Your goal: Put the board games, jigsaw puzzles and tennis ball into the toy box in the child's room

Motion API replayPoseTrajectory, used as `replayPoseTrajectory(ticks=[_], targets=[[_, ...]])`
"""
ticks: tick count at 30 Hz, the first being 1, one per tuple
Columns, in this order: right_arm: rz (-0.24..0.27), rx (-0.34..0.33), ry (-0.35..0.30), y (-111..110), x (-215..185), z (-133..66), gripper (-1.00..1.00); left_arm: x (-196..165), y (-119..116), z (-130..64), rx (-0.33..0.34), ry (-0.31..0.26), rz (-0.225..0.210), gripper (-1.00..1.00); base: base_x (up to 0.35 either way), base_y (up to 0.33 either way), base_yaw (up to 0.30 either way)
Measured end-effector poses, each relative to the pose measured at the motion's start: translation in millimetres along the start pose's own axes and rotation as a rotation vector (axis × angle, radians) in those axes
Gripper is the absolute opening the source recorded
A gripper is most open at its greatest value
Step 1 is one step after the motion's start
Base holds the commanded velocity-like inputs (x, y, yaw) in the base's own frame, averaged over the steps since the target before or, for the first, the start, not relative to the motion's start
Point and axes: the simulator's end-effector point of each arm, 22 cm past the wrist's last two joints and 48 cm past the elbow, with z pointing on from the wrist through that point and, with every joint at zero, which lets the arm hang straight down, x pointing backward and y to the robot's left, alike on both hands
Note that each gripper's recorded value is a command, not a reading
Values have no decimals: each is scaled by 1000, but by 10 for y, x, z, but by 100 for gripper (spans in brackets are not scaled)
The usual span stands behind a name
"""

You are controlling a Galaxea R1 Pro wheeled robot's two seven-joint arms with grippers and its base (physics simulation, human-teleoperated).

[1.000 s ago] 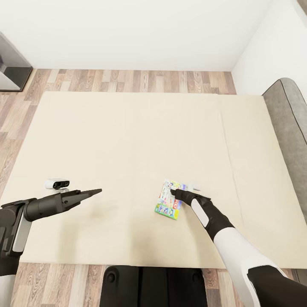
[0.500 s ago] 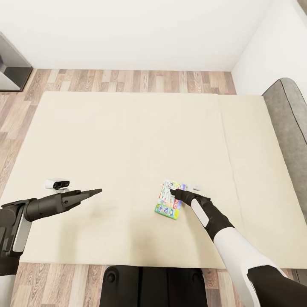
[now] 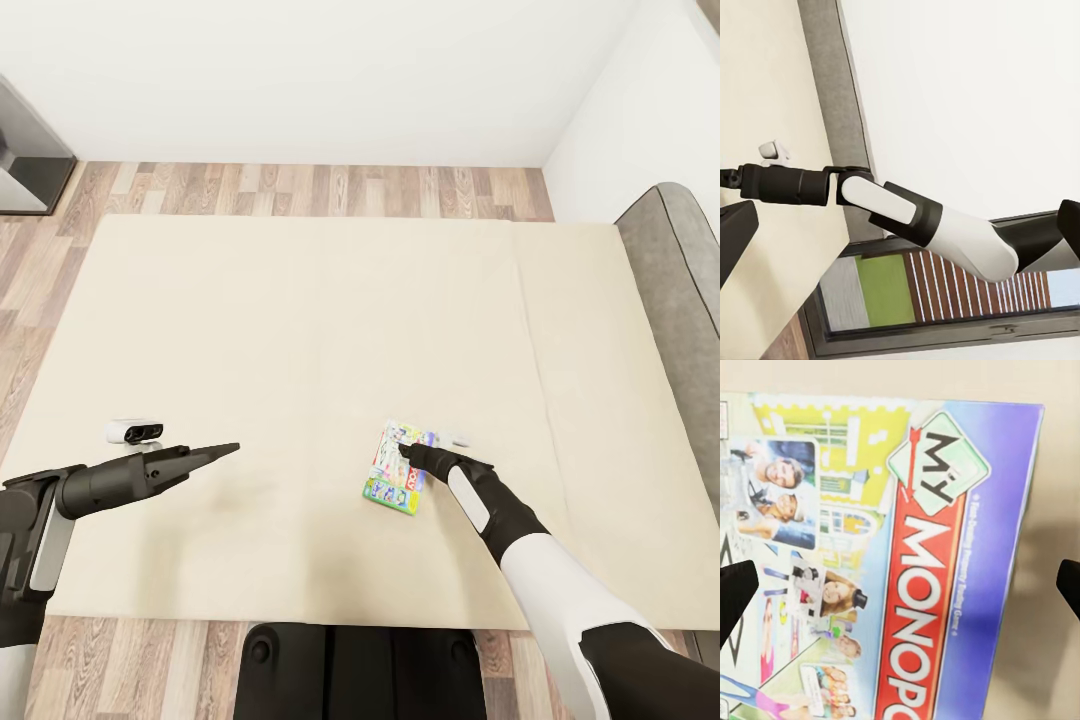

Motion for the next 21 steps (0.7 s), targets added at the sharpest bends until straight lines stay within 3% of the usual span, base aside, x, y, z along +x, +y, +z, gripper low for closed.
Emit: replayPoseTrajectory(ticks=[21], targets=[[1,0,0,-3,-1,0,100,-2,-2,0,1,-1,0,100,0,70,0]])
